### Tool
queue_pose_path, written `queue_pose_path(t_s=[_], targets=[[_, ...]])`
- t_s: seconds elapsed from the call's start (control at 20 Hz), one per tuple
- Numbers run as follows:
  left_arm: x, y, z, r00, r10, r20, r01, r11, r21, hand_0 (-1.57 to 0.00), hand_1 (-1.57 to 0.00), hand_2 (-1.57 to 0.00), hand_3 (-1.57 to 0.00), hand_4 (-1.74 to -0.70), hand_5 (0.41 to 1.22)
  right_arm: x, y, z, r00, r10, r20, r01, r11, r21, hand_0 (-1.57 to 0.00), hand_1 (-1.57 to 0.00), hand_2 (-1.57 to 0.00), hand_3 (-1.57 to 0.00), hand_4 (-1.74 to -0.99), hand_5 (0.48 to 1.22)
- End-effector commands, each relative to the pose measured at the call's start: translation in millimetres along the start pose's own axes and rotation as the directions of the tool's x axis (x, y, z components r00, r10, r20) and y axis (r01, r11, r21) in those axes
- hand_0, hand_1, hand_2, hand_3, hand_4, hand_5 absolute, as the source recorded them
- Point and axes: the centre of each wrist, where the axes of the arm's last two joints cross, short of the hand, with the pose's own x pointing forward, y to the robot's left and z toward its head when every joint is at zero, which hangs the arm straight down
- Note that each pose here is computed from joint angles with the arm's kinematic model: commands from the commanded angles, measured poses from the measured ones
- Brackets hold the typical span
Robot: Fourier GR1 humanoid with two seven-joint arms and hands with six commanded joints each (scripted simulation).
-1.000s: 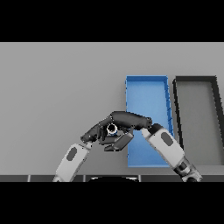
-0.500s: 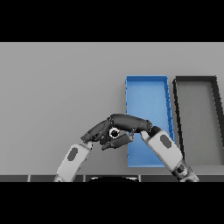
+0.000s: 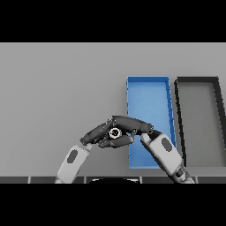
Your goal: Pick up the blue pipe and place it into the blue bin.
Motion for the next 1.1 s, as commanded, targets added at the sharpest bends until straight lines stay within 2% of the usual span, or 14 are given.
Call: queue_pose_path(t_s=[0.0,0.1,0.2,0.35,0.45,0.6,0.65,0.75,0.9,1.05], targets=[[0,0,-2,0.999,-0.004,-0.032,0.004,1.000,-0.009,-0.60,-0.56,-0.55,-0.43,-1.25,1.221,0,0.8,-2,1.000,0.004,-0.012,-0.004,1.000,-0.005,-1.56,-1.56,-1.56,-1.56,-1.498,1.211],[0,4,-1,0.998,-0.014,-0.053,0.012,1.000,-0.027,-0.38,-0.36,-0.35,-0.27,-1.13,1.063,3,0.8,-2,1.000,0.013,-0.027,-0.014,1.000,-0.017,-1.57,-1.57,-1.57,-1.56,-1.498,1.215],[-2,5,3,0.994,-0.005,-0.106,0.003,1.000,-0.024,-0.25,-0.23,-0.22,-0.18,-1.06,0.912,2,-1.6,0,1.000,0.007,-0.006,-0.007,1.000,-0.016,-1.57,-1.57,-1.57,-1.57,-1.499,1.217],[-4,10,2,0.988,-0.005,-0.156,0.003,1.000,-0.013,-0.13,-0.12,-0.11,-0.09,-0.99,0.729,2,-1.8,-2,1.000,0.018,0.015,-0.018,1.000,-0.026,-1.57,-1.57,-1.57,-1.57,-1.499,1.219],[-5,7,5,0.986,0.015,-0.165,-0.015,1.000,0.005,-0.08,-0.07,-0.07,-0.06,-0.97,0.642,1,-1.2,-4,1.000,0.018,0.006,-0.018,0.999,-0.031,-1.57,-1.57,-1.57,-1.57,-1.499,1.220],[-4,6,-3,0.979,0.022,-0.204,-0.019,1.000,0.014,-0.04,-0.04,-0.04,-0.03,-0.97,0.557,2,-1.9,-4,0.999,0.008,0.038,-0.006,0.999,-0.036,-1.57,-1.57,-1.57,-1.57,-1.498,1.220],[-5,4,0,0.981,0.032,-0.190,-0.029,0.999,0.021,-0.03,-0.03,-0.03,-0.02,-0.97,0.544,5,-3.7,-8,1.000,-0.002,0.015,0.003,0.999,-0.044,-1.57,-1.57,-1.57,-1.57,-1.497,1.220],[-3,9,-4,0.978,0.028,-0.205,-0.022,0.999,0.031,-0.02,-0.02,-0.02,-0.01,-0.97,0.519,11,-8.8,-9,0.998,-0.033,0.049,0.036,0.998,-0.053,-1.57,-1.57,-1.57,-1.57,-1.496,1.221],[-5,3,-3,0.977,0.029,-0.211,-0.023,0.999,0.031,-0.01,-0.01,-0.01,-0.01,-0.97,0.493,34,-24.9,-12,0.995,-0.089,0.039,0.091,0.994,-0.056,-1.57,-1.57,-1.57,-1.57,-1.494,1.221],[-7,6,0,0.971,0.020,-0.239,-0.014,1.000,0.028,0.00,0.00,0.00,0.00,-0.97,0.479,67,-43.4,-10,0.983,-0.137,0.122,0.148,0.986,-0.081,-1.57,-1.57,-1.57,-1.57,-1.495,1.221]])
